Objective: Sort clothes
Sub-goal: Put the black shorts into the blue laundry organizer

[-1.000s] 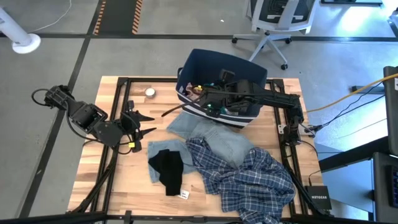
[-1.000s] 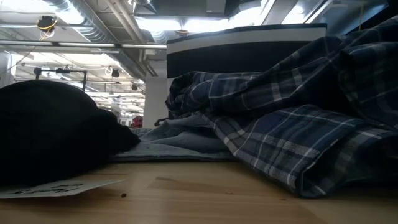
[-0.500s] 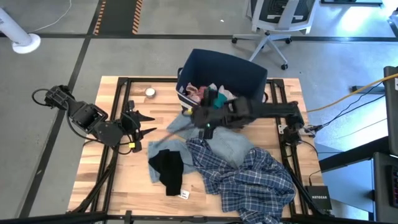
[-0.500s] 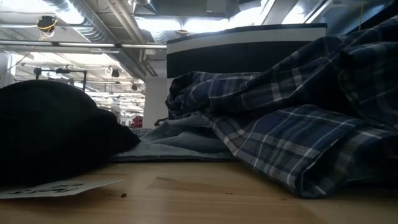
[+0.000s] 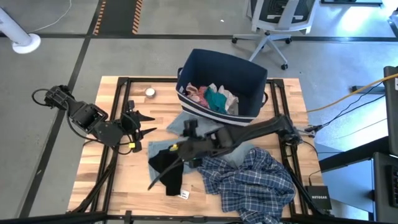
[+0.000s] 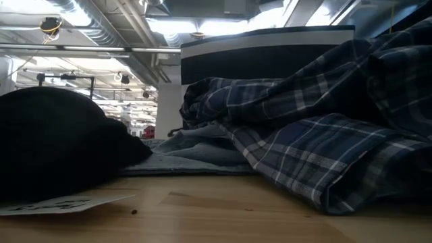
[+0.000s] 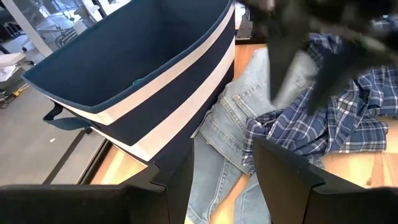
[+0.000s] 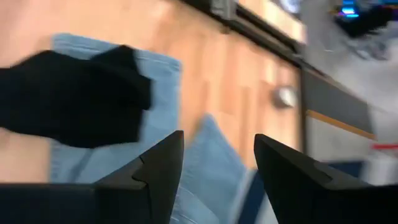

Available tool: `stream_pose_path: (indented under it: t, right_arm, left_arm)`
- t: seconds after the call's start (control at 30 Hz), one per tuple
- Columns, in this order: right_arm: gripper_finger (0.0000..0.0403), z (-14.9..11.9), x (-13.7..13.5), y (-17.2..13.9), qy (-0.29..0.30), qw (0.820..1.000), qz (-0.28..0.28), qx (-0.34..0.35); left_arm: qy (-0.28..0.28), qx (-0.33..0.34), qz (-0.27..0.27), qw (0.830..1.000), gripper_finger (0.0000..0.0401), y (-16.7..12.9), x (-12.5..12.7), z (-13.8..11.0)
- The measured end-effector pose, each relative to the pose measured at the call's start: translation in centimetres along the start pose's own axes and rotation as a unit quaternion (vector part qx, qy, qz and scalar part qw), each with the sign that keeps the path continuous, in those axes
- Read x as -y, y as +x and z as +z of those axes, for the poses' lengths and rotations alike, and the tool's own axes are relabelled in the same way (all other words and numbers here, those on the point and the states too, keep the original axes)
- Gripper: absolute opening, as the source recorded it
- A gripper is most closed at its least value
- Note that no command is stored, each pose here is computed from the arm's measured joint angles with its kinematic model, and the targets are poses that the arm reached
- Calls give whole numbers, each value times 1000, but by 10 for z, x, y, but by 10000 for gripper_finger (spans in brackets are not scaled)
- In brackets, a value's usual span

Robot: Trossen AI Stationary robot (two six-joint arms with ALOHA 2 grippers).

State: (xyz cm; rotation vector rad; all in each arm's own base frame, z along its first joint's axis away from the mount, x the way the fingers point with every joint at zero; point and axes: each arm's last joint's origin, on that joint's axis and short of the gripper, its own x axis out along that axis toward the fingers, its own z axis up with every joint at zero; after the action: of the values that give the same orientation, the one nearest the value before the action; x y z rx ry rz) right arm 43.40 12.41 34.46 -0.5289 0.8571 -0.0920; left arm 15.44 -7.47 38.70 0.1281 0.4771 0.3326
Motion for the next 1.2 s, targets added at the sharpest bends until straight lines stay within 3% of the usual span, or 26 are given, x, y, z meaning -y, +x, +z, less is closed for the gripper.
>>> stream_pose_path:
  t: [0.33, 0.57, 0.77, 0.93, 1.2]
  right_arm:
    - [283, 3, -52, 81, -20, 992, 123, 17]
    - [307, 10, -90, 105, -44, 971, 220, 85]
    - [308, 5, -114, 113, -64, 971, 221, 71]
    - [308, -4, -131, 128, -115, 969, 211, 50]
    - [308, -14, -137, 148, -134, 977, 162, 21]
  left_arm:
    - [0, 0, 0, 1000, 158, 0, 0, 0]
    - [1, 0, 0, 1000, 158, 0, 0, 0]
    - [0, 0, 0, 1000, 158, 0, 0, 0]
    - [-1, 0, 0, 1000, 158, 0, 0, 0]
    - [-1, -1, 0, 1000, 158, 0, 0, 0]
